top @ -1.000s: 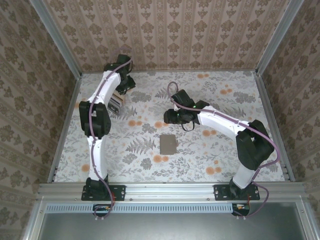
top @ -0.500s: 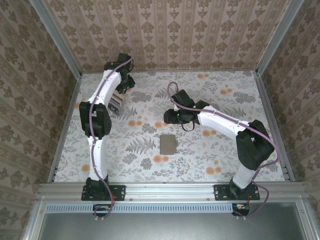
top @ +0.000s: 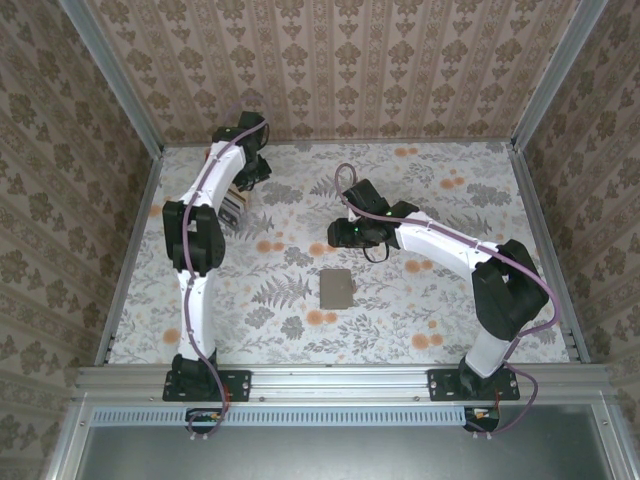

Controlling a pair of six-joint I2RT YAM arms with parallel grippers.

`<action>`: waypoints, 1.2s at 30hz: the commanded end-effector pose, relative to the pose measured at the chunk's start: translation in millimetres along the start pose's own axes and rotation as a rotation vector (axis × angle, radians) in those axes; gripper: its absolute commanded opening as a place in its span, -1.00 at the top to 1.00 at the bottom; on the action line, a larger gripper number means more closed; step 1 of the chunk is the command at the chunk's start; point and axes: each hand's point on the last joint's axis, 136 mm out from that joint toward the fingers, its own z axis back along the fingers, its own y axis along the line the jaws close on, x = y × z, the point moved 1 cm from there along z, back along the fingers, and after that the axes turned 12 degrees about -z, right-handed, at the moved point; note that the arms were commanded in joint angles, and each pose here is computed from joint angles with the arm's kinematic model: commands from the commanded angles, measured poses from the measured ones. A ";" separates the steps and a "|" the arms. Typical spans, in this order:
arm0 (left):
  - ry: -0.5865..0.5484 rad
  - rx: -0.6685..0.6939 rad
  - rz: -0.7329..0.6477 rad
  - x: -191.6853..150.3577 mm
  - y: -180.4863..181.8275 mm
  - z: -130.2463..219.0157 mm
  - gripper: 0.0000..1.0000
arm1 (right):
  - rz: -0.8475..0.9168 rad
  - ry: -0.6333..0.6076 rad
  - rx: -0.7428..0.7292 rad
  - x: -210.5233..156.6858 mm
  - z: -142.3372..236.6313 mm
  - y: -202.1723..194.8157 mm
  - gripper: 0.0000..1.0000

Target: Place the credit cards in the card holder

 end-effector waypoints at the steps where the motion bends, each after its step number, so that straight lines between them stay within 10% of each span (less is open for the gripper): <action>1: 0.047 0.003 0.005 -8.1 -1.0 -13.0 0.19 | -0.006 -0.012 0.000 0.4 11.1 1.1 0.04; 36: 0.113 -0.187 -0.106 -51.7 -53.8 22.4 0.58 | -0.030 -0.048 -0.007 0.4 18.2 -7.2 0.04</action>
